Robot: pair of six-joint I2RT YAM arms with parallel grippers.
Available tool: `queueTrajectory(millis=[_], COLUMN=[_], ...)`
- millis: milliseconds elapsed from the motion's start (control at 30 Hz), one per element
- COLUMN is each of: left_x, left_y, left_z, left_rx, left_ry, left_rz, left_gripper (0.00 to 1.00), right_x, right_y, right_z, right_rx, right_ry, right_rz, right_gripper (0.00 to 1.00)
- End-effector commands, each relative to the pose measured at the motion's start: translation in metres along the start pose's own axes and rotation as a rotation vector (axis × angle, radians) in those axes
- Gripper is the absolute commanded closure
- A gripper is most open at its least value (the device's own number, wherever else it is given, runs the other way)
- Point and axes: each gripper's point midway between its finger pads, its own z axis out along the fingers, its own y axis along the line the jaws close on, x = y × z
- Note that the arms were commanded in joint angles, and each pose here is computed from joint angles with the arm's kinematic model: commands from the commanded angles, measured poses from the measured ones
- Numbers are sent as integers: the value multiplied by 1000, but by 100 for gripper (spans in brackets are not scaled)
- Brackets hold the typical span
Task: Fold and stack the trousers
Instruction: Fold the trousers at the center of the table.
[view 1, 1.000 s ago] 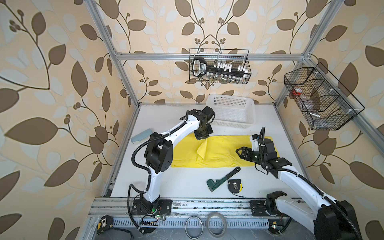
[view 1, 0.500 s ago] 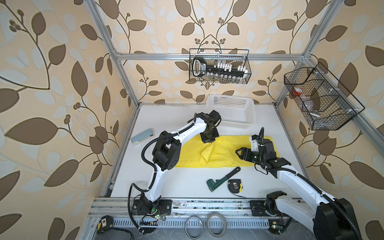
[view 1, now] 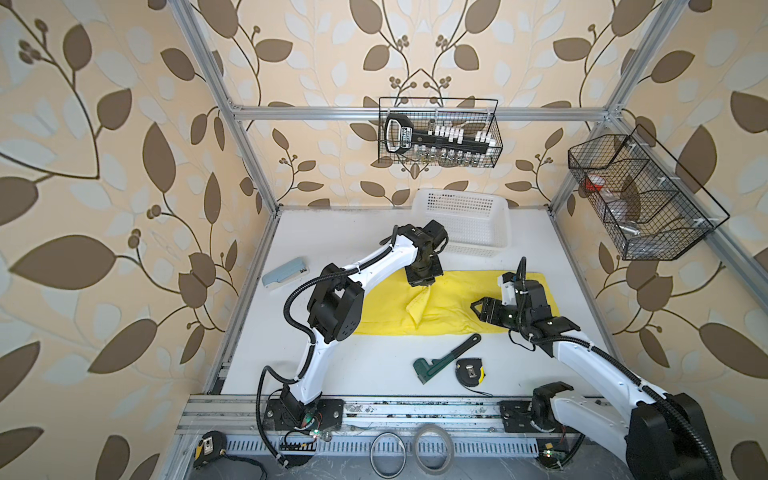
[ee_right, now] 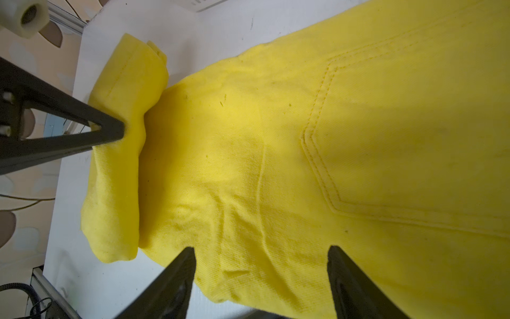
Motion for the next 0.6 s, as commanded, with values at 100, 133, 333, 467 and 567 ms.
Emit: queueTrajectory(millis=[100,133,333,467,567], left_x=[8,9,12,11,12], left_y=[-19,-18,-27,-28,-27], left_z=[13,16,7,-21,-45], left_rx=[49,47,82,94,109], left_ry=[51,59,58,16,-18], left_rz=[5,9,49,105,150], left_gripper=[97,92,73,59,53], right_x=[3,2,-1,-3,-4], right_y=[-1,-1,2,2,1], right_z=[-2,-3,-5,-6,-7], right_rx=[-1,-2,-10,-7,-3], right_ry=[0,-1,-13,-16,-20], right_rz=[-9,-9,-11,-13,-16], right_gripper=[24,24,24,24,24])
